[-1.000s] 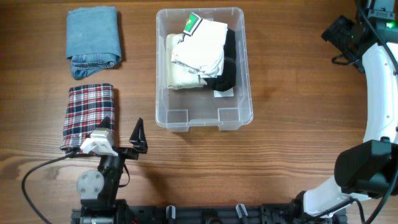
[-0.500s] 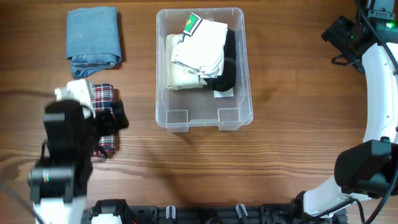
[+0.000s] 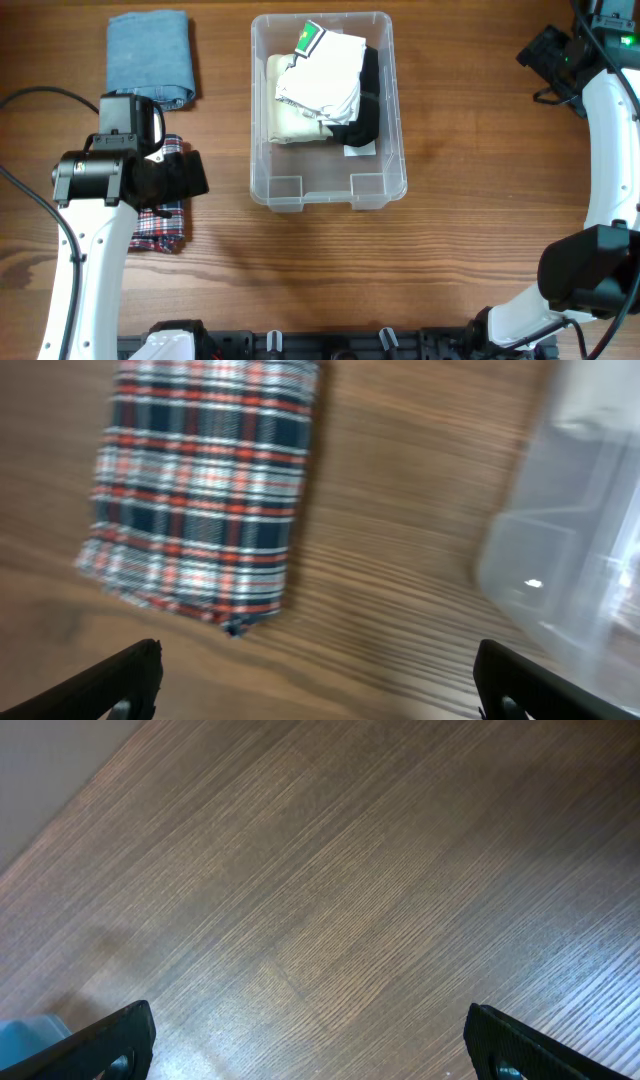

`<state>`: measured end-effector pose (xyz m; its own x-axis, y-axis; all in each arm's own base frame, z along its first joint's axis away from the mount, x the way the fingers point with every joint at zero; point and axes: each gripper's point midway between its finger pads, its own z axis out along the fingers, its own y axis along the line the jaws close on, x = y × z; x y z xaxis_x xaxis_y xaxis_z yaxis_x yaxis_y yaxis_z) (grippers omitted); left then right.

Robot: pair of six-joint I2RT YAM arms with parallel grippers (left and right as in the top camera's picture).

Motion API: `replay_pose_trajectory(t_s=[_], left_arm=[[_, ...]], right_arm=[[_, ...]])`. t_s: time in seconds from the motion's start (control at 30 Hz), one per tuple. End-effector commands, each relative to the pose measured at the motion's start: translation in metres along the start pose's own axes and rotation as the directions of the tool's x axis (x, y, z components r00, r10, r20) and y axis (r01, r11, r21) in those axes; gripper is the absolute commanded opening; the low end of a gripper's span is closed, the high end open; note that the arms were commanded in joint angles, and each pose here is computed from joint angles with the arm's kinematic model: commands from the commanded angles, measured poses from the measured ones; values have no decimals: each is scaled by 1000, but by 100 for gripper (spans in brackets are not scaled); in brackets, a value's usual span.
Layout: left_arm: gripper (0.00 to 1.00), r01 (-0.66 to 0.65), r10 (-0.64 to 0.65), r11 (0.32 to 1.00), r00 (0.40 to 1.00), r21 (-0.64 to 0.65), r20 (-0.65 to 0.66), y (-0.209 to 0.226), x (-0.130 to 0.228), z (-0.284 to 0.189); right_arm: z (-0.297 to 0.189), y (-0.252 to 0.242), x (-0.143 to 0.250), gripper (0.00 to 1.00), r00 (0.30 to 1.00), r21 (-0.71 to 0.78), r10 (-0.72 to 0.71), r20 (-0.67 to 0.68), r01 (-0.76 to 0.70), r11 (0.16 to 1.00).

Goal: Pack container
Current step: 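Move the left gripper down onto the red plaid shirt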

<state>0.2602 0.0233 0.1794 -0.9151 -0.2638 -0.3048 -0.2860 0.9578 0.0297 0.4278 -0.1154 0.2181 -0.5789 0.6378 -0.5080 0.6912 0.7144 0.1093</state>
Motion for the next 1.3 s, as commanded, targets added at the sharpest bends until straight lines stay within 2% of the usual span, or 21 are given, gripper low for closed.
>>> replay_pose_trajectory(t_s=[0.0,0.07,0.33,0.53,0.67,0.77,0.9,1.03,1.17,1.27], left_arm=[[100,172,-172,972,985,-161,17,32,-7,5],[100,241,-244,950,970,-201,7,40,-8,14],[100,185,-236,940,959,-286,-156,38,-8,74],[100,167,-226,929,963,-331,-149,40,-23,114],[100,9,-77,946,977,-325,-197,40,-29,135],[100,-43,-49,900,979,-435,-198,60,-31,137],[100,-120,21,869,978,-480,-206,69,-37,136],[100,-158,70,882,976,-445,-206,62,-42,140],[100,-248,184,930,953,-272,-240,24,-37,149],[100,-375,320,908,908,-186,-270,3,-30,150]], right_arm=[[2,0,3,100,1000,2,12,-10,-12,1000],[2,0,3,100,1000,2,12,-10,-12,1000],[2,0,3,100,1000,1,12,-10,-12,1000],[2,0,3,100,1000,2,12,-10,-12,1000],[2,0,3,100,1000,2,12,-10,-12,1000],[2,0,3,100,1000,1,12,-10,-12,1000],[2,0,3,100,1000,1,12,-10,-12,1000],[2,0,3,100,1000,1,12,-10,-12,1000],[2,0,3,100,1000,2,12,-10,-12,1000],[2,0,3,100,1000,2,12,-10,-12,1000]])
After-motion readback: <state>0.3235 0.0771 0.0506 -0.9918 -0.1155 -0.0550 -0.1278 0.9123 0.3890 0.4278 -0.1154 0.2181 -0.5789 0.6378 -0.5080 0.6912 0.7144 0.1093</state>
